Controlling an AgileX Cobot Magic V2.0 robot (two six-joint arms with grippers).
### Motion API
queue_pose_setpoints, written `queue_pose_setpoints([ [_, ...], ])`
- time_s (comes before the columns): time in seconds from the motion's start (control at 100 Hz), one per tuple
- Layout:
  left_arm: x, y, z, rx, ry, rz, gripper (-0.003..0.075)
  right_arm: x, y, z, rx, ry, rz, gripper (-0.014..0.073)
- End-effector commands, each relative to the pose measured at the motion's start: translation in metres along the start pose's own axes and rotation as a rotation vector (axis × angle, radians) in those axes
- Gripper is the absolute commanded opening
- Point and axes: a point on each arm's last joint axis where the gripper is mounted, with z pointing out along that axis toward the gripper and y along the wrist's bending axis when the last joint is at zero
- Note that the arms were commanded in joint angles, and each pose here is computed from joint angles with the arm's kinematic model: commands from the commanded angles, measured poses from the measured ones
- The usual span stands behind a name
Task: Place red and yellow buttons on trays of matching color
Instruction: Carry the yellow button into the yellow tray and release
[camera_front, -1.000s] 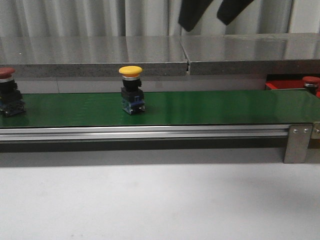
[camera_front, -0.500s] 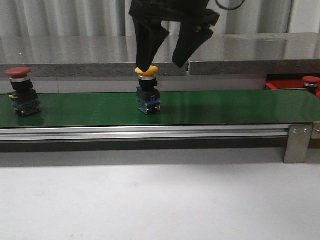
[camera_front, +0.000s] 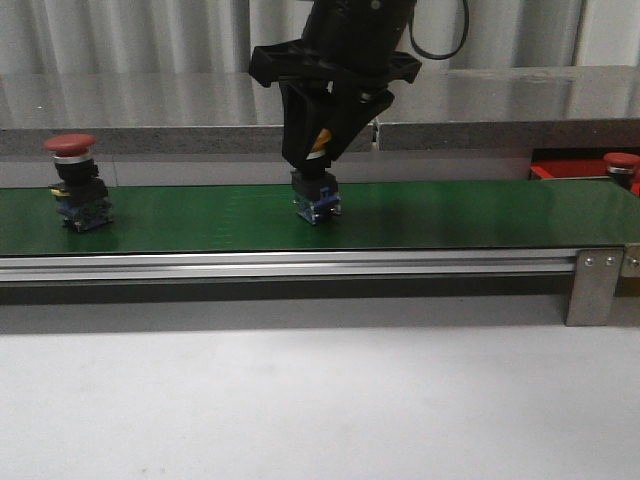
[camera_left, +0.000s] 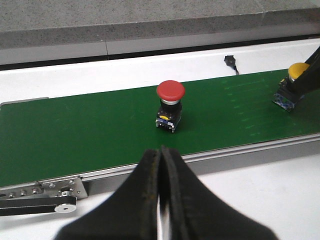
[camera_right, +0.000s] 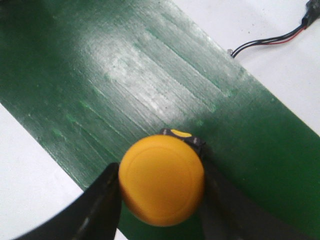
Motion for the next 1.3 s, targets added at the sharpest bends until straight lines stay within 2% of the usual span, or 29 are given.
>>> queue_pose_setpoints([
  [0.0,-0.014,0.0,-0.005,-0.005,-0.097,-0.001,-0.0019,-0.017,0.004,-0.04,0.022,-0.151,-0.023,0.013],
  [0.24,-0.014,0.0,-0.004,-0.005,-0.096,-0.002,-0.0019,-0.009,-0.009,-0.064,0.049,-0.175,0.015,0.013],
  [0.48,-0.014,0.0,-0.004,-0.005,-0.096,-0.002,-0.0019,0.025,-0.035,-0.113,0.112,-0.208,0.118,0.013],
  [0.7,-0.014,0.0,-0.004,-0.005,-0.096,-0.002,-0.0019,0.079,-0.061,-0.17,0.224,-0.284,0.253,0.013],
  [0.91,-0.014,0.0,-0.004,-0.005,-0.096,-0.002,-0.0019,0.141,-0.086,-0.206,0.353,-0.306,0.414,0.013],
  [1.29,-0.014,0.0,-0.004,-0.005,-0.096,-0.002,-0.0019,0.23,-0.145,-0.222,0.586,-0.323,0.766,0.013],
])
